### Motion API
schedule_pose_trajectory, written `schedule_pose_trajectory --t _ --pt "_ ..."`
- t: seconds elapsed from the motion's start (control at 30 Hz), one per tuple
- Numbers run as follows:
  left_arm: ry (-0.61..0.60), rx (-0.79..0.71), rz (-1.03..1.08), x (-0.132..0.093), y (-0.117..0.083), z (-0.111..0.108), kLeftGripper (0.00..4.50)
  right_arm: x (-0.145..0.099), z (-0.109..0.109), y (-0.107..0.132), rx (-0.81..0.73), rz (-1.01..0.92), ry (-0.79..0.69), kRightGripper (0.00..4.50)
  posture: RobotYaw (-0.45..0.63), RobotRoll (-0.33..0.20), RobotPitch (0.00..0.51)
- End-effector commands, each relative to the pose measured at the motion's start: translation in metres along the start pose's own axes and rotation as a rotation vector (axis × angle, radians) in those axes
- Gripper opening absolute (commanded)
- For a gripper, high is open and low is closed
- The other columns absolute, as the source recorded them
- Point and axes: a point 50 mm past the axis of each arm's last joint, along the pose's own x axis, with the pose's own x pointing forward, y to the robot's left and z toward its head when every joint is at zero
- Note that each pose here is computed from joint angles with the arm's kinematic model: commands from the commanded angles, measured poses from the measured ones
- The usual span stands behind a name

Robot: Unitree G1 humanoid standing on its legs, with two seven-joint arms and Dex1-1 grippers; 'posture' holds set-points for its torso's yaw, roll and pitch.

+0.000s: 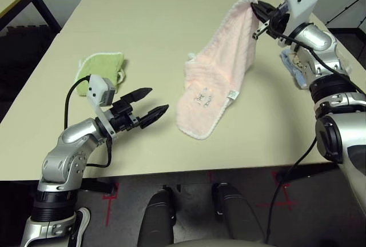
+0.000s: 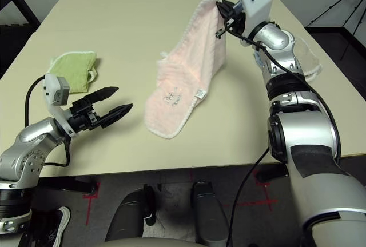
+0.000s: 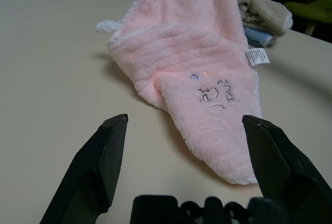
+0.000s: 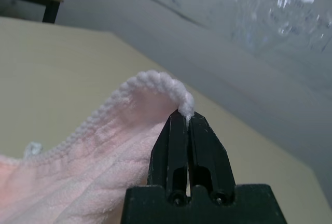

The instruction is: Fold the towel and set it aside.

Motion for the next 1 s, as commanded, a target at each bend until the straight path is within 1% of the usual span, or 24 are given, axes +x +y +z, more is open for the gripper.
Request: schedule_pose_trajectory --t 0.03,0.17,0.33,0.4,0.47,0.6,0.73,0.87,1.0 --pt "0.000 -0.047 0.027 0.006 0.002 0.000 4.50 0.003 0.012 -0.004 -0.015 -0.012 -0.076 0.03 -0.08 0.000 0.126" --pt "-0.033 -0.037 0.035 0.017 0.006 0.008 4.50 0.004 0.018 -0.005 -0.030 -0.007 -0.111 0.03 -0.08 0.000 0.126" --pt "-0.076 0.091 0.031 0.034 0.012 0.024 4.50 0.005 0.021 -0.006 -0.033 -0.004 -0.125 0.03 -0.08 0.000 0.127" --pt "-0.143 0.147 0.044 0.045 0.017 0.037 4.50 0.005 0.021 -0.006 -0.031 0.004 -0.123 0.03 -0.09 0.000 0.127" --pt "-0.191 0.174 0.071 0.052 0.021 0.045 4.50 0.005 0.020 -0.006 -0.031 0.010 -0.122 0.03 -0.09 0.000 0.127" --pt "-0.146 0.176 0.185 0.069 0.037 0.050 4.50 0.005 0.021 -0.003 -0.043 0.029 -0.136 0.03 -0.10 0.000 0.126" --pt "-0.126 0.178 0.182 0.085 0.039 0.050 4.50 0.004 0.026 -0.005 -0.068 0.032 -0.161 0.03 -0.10 0.000 0.128" --pt "-0.104 0.164 0.181 0.095 0.041 0.051 4.50 0.004 0.029 -0.007 -0.073 0.031 -0.175 0.03 -0.11 0.000 0.131" --pt "-0.045 0.131 0.197 0.110 0.044 0.052 4.50 0.005 0.031 -0.006 -0.079 0.044 -0.189 0.03 -0.11 0.000 0.132"
